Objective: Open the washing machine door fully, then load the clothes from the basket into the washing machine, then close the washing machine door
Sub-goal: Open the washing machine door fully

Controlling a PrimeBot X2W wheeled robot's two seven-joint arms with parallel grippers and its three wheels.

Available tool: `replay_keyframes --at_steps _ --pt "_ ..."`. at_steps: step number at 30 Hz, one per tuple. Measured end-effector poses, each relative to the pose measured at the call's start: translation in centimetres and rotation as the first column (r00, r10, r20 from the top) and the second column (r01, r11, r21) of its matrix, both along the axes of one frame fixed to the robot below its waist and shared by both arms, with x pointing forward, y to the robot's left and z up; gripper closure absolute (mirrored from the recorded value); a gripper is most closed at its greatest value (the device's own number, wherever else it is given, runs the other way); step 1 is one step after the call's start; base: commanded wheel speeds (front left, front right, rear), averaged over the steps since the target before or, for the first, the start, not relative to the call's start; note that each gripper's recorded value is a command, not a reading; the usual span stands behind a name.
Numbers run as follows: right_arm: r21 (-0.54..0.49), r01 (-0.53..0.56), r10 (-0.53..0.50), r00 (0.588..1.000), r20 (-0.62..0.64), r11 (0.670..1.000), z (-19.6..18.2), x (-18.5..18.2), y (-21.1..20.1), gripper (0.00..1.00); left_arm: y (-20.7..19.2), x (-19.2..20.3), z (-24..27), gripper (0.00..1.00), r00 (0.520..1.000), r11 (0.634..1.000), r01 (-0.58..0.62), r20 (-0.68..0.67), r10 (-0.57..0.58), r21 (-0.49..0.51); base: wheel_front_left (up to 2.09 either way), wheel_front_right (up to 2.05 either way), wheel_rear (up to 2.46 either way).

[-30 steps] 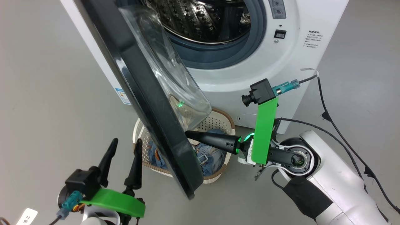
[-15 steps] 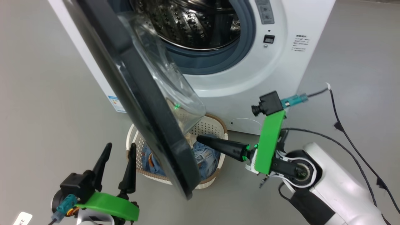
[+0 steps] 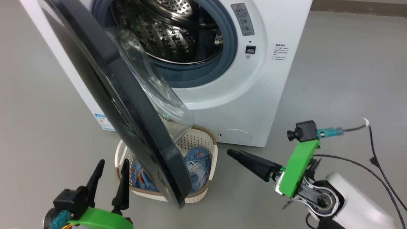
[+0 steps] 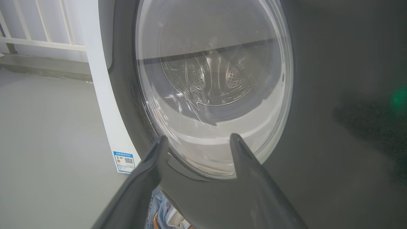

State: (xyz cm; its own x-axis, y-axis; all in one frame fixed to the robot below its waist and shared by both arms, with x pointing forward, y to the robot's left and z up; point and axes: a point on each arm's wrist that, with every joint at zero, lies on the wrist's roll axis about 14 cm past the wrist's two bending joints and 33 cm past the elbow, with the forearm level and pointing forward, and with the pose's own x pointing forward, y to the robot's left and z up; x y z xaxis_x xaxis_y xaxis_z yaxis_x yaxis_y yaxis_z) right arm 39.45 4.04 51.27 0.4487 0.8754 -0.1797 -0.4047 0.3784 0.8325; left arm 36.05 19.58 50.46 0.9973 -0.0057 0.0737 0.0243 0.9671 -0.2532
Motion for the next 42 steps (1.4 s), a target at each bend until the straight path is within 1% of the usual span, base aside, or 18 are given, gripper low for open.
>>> replay_keyframes --at_steps 5,11,15,19,24,29,30,32,36,39,42 --pt "-0.054 0.098 -0.097 0.995 0.030 0.994 -1.5 -0.1 -2.8 0.00 -0.1 -0.5 -0.2 0.00 1.000 1.000 0.006 -0.005 -0.006 0.001 0.00 0.00 0.00" --pt "-0.103 0.214 -0.208 0.976 0.061 0.971 -3.1 -0.2 -6.2 0.00 -0.5 -0.8 -0.3 0.00 1.000 1.000 0.019 -0.007 -0.019 0.000 0.00 0.00 0.00" --pt "-0.151 0.288 -0.273 0.956 0.110 0.946 -4.2 0.1 -8.7 0.00 -0.8 -0.7 -0.2 0.00 1.000 1.000 0.029 -0.002 -0.029 0.000 0.00 0.00 0.00" --pt "-0.180 0.347 -0.331 0.936 0.118 0.920 -5.5 0.0 -10.7 0.00 -0.8 -0.7 -0.6 0.00 1.000 1.000 0.028 -0.012 -0.028 -0.003 0.00 0.00 0.00" --pt "-0.216 0.408 -0.384 0.912 0.142 0.887 -6.6 0.0 -13.2 0.00 -0.7 -0.6 -0.6 0.00 1.000 1.000 0.028 -0.015 -0.028 -0.004 0.00 0.00 0.00" --pt "-0.247 0.473 -0.440 0.880 0.181 0.845 -7.3 0.4 -15.8 0.00 -0.7 -0.4 -0.7 0.00 1.000 1.000 0.026 -0.016 -0.026 -0.004 0.00 0.00 0.00" --pt "-0.247 0.473 -0.440 0.880 0.181 0.845 -7.3 0.4 -15.8 0.00 -0.7 -0.4 -0.7 0.00 1.000 1.000 0.026 -0.016 -0.026 -0.004 0.00 0.00 0.00" --pt "-0.297 0.516 -0.462 0.855 0.235 0.804 -8.3 0.4 -17.9 0.00 -0.7 -0.1 -0.8 0.00 0.999 1.000 0.027 -0.019 -0.027 -0.004 0.00 0.00 0.00" --pt "-0.316 0.561 -0.493 0.826 0.273 0.765 -8.8 0.5 -19.6 0.00 -0.9 0.1 -1.0 0.00 0.999 0.999 0.032 -0.024 -0.032 -0.005 0.00 0.00 0.00" --pt "-0.339 0.583 -0.495 0.810 0.314 0.739 -9.1 0.8 -20.6 0.00 -1.0 0.3 -1.1 0.00 0.999 0.999 0.034 -0.029 -0.034 -0.006 0.00 0.00 0.00" --pt "-0.313 0.634 -0.524 0.767 0.369 0.707 -7.9 2.1 -21.6 0.00 -1.0 0.4 -1.3 0.00 0.999 0.999 0.037 -0.033 -0.037 -0.006 0.00 0.00 0.00"
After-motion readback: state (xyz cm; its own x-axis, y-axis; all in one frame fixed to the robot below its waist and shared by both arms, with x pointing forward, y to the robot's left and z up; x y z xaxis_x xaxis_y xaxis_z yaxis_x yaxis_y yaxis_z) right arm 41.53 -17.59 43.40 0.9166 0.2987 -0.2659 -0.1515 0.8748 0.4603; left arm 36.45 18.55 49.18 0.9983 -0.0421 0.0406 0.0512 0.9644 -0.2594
